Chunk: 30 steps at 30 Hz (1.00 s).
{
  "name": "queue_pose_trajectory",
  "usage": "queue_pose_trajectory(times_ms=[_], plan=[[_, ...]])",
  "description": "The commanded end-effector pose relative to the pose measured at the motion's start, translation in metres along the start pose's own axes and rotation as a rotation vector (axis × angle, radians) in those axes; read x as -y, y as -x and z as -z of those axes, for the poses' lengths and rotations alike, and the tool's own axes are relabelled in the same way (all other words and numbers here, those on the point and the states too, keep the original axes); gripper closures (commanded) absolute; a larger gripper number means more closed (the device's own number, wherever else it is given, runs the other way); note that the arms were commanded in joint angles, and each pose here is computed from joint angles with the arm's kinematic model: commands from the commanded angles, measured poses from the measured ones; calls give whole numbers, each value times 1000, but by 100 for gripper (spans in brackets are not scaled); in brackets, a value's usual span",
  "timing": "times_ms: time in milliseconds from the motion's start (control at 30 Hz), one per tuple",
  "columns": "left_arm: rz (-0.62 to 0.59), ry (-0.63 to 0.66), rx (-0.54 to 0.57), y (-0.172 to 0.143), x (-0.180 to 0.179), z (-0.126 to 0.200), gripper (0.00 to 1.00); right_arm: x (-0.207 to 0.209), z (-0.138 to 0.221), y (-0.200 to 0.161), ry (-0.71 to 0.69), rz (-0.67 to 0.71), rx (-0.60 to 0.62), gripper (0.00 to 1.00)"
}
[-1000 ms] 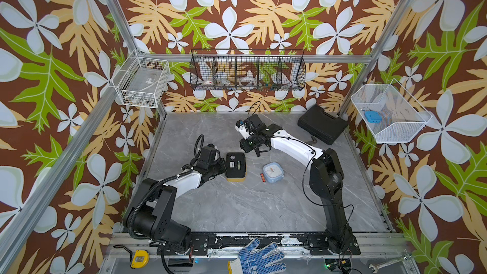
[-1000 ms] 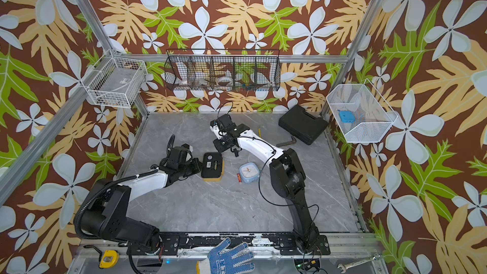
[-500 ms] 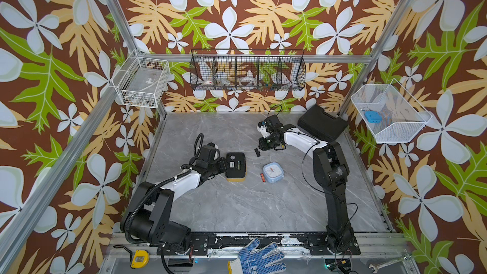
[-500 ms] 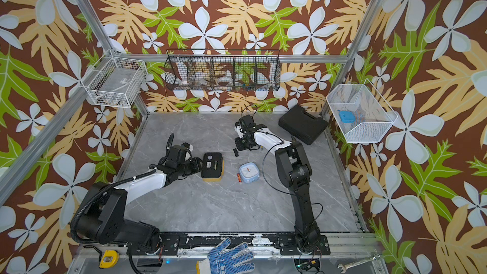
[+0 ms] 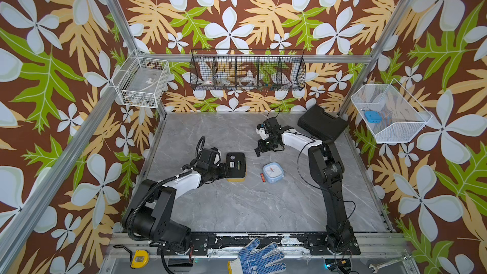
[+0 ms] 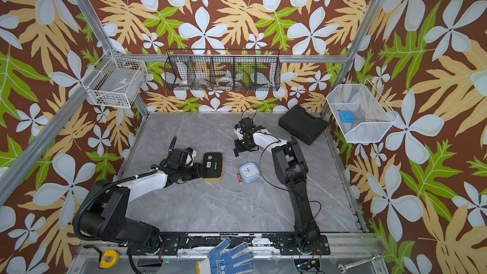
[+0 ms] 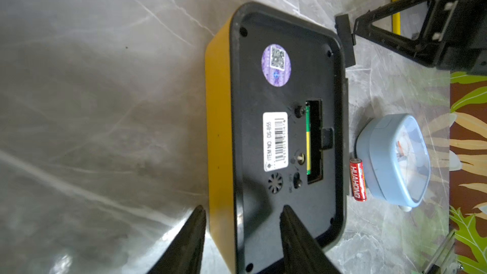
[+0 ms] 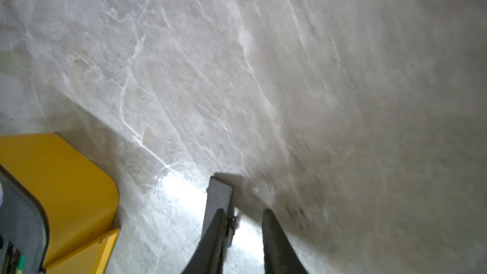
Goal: Insert the battery into the alarm
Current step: Pick up the cover from the center of the board.
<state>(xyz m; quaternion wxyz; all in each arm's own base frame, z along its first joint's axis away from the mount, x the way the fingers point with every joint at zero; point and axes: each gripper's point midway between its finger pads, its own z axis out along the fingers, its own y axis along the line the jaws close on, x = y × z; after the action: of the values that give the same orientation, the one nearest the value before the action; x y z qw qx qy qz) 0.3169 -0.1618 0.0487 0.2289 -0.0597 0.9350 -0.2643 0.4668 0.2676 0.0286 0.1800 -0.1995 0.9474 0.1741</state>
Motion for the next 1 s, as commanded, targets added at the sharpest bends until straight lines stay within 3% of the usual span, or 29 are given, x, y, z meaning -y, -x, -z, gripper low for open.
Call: queue_pose_trajectory(times_ms=[0,300,533,967], plan=[[-15,-44,-11,-2,9,0,52,-4,1,-1,25,-14,2,73],[-29,-81,-24,-4,18,0,54,-7,-2,-10,52,-37,-20,77],[-29,-78,-25,-5,18,-1,56,-13,7,-9,83,-66,-3,72],[-32,-76,-25,-5,19,-2,57,-12,-2,-17,92,-74,-24,77]])
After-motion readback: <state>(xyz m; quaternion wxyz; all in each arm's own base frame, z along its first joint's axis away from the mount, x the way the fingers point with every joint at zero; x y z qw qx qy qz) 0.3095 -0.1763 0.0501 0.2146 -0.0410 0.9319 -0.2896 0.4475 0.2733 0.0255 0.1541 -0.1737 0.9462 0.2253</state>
